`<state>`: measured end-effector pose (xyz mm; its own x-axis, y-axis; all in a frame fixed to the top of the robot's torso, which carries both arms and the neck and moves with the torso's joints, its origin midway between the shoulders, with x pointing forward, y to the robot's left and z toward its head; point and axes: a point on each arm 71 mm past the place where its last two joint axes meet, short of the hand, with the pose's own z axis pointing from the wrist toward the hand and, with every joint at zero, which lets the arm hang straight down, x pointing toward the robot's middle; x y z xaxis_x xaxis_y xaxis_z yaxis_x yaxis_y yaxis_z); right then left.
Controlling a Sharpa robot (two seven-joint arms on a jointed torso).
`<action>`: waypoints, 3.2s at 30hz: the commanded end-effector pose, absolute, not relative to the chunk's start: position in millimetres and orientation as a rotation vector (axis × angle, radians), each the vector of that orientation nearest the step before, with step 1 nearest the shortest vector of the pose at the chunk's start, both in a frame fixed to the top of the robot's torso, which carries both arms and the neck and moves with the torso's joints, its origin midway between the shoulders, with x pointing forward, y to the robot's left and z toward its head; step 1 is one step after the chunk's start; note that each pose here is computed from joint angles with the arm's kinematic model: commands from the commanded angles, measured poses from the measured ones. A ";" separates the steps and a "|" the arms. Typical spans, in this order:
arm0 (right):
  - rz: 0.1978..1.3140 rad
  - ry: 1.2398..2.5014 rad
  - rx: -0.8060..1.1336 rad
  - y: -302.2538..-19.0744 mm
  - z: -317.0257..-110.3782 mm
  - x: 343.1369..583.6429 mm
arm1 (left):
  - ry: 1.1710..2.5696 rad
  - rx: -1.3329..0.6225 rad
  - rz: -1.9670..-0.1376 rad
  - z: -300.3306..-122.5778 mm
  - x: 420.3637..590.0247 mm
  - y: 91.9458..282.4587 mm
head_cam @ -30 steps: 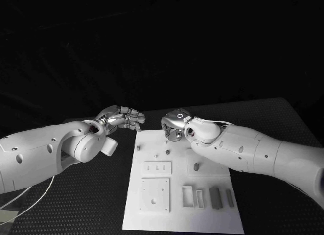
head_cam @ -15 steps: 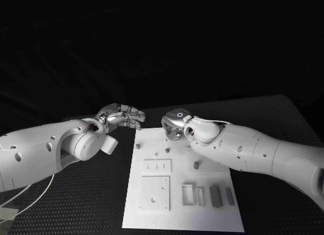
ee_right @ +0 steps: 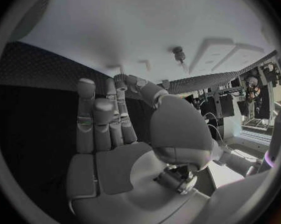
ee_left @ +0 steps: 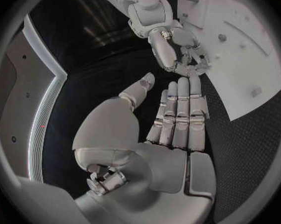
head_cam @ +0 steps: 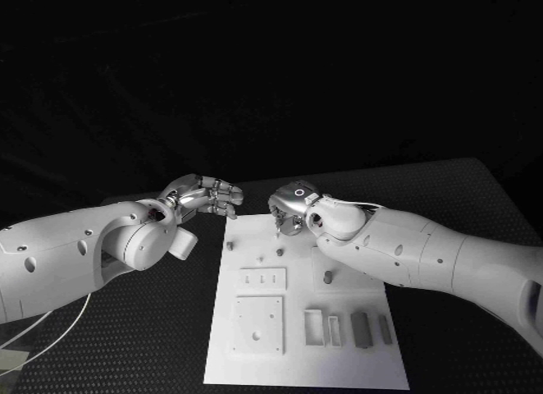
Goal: Assemble the parts on the task board
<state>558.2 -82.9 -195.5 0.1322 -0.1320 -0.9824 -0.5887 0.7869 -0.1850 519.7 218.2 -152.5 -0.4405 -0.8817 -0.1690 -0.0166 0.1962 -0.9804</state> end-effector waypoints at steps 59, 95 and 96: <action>0.321 1.365 -0.645 -87.1 -209.3 547.8 | 1.657 -0.854 -1.365 -149.9 519.7 219.5; 0.367 1.402 -0.593 -90.2 -211.1 550.0 | 1.656 -0.860 -1.356 -150.1 519.7 221.6; 0.368 1.402 -0.594 -89.8 -211.1 549.8 | 1.655 -0.860 -1.356 -150.1 519.8 221.4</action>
<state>548.7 -87.4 -209.4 0.1690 -0.0985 -0.9807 -0.5790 0.7953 -0.1796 519.6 222.8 -152.4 -0.4328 -0.8852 -0.1705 -0.0194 0.1983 -0.9800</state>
